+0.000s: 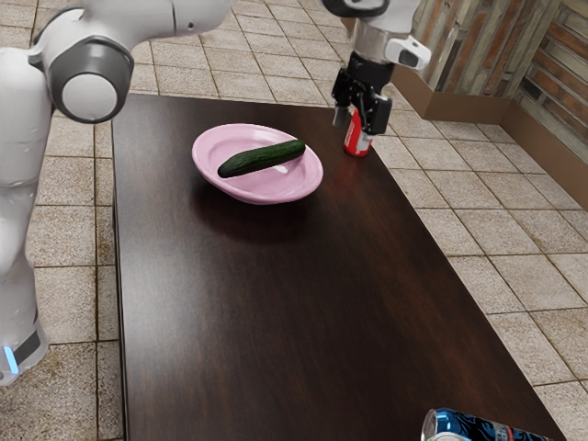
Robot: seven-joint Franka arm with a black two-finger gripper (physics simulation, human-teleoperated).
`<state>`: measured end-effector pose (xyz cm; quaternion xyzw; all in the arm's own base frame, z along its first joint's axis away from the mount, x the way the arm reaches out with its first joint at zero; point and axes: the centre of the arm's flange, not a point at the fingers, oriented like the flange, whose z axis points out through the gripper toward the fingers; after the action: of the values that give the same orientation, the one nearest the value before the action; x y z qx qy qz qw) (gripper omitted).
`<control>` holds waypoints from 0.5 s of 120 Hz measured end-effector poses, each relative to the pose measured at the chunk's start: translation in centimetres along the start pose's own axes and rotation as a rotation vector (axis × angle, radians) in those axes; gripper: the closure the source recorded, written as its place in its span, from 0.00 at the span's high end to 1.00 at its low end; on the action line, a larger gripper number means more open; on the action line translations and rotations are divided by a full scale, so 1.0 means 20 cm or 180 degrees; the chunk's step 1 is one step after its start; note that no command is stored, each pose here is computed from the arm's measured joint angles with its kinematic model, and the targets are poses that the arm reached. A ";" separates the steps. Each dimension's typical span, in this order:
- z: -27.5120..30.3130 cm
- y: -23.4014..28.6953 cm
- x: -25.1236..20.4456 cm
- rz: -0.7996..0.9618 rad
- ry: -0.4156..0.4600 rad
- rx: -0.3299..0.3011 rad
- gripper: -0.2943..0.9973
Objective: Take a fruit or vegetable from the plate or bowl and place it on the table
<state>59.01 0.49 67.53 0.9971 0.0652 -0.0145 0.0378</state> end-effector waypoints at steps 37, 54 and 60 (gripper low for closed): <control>-0.01 -0.01 -0.03 0.0022 -0.0054 0.0144 0.77; 0.05 -0.31 -0.01 -0.0283 -0.0199 0.0217 0.77; 0.06 -0.41 -0.01 -0.0381 -0.0235 0.0224 0.77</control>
<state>57.74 8.51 65.65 0.9909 0.1226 -0.0558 0.0043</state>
